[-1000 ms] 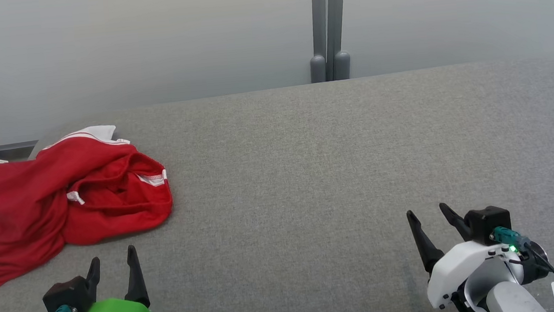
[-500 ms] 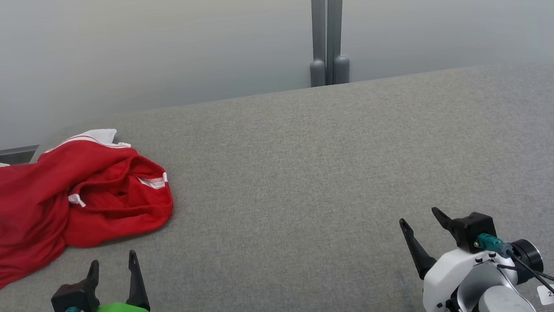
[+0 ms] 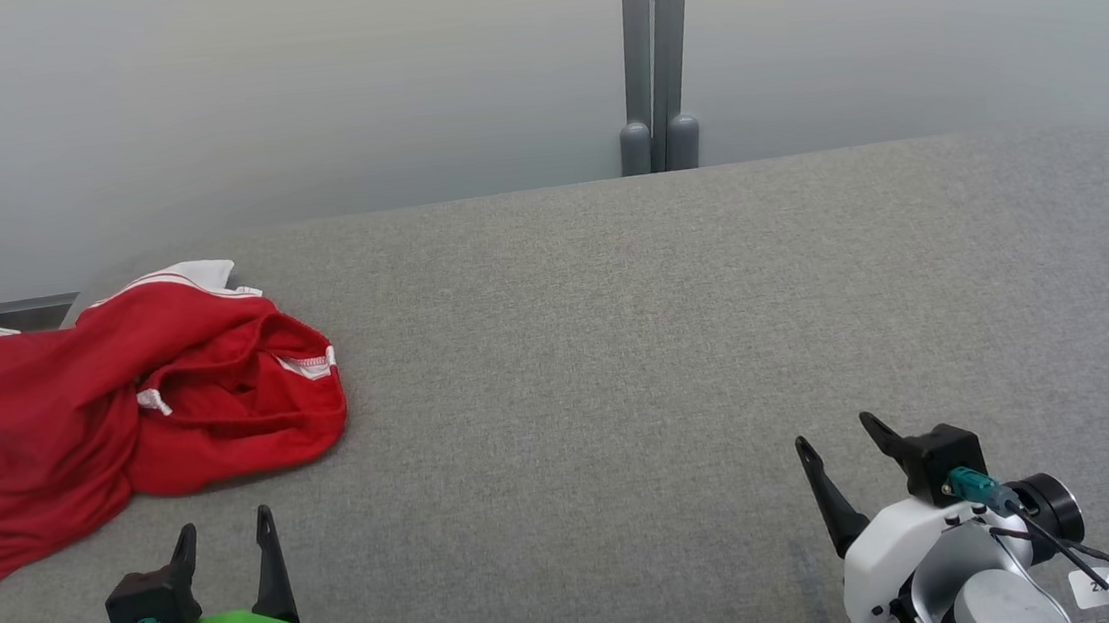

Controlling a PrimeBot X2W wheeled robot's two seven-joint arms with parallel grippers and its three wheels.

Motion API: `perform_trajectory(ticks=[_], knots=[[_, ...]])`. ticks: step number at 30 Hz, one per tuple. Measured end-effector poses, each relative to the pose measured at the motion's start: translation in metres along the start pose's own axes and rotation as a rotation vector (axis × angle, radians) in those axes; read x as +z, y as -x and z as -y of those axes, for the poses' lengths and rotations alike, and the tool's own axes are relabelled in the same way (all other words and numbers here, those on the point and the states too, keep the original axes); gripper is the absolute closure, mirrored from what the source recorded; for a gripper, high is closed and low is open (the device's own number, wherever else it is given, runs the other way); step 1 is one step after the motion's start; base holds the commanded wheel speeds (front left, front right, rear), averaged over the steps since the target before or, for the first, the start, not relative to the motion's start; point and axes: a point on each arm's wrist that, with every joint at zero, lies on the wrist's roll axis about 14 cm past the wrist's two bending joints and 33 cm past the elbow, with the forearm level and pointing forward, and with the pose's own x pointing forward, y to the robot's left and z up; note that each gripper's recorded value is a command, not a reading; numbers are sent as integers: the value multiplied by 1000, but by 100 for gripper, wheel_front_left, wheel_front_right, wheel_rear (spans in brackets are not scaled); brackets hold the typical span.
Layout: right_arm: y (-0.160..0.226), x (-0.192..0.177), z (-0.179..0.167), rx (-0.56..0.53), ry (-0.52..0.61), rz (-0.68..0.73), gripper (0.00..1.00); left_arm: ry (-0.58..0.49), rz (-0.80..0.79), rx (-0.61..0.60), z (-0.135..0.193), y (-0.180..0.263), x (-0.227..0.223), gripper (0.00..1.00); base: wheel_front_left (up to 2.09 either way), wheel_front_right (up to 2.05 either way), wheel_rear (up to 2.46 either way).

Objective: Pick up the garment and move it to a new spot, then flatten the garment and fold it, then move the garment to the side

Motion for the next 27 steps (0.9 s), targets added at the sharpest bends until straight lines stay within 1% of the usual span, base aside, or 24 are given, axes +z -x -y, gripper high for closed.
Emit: perform_trajectory(ticks=[9,12,19,27], knots=[[-2,2,-2,7,1,5,0,5,-2,5,-2,4,-1,0,0,0,0],[-4,0,-8,24,2,0,0,6,-4,18,-7,8,-1,0,0,0,0],[-13,2,-28,85,-9,8,0,3,-7,81,-31,25,-2,0,0,0,0],[-27,4,-74,221,-14,12,0,1,-13,196,-71,56,-4,0,0,0,0]])
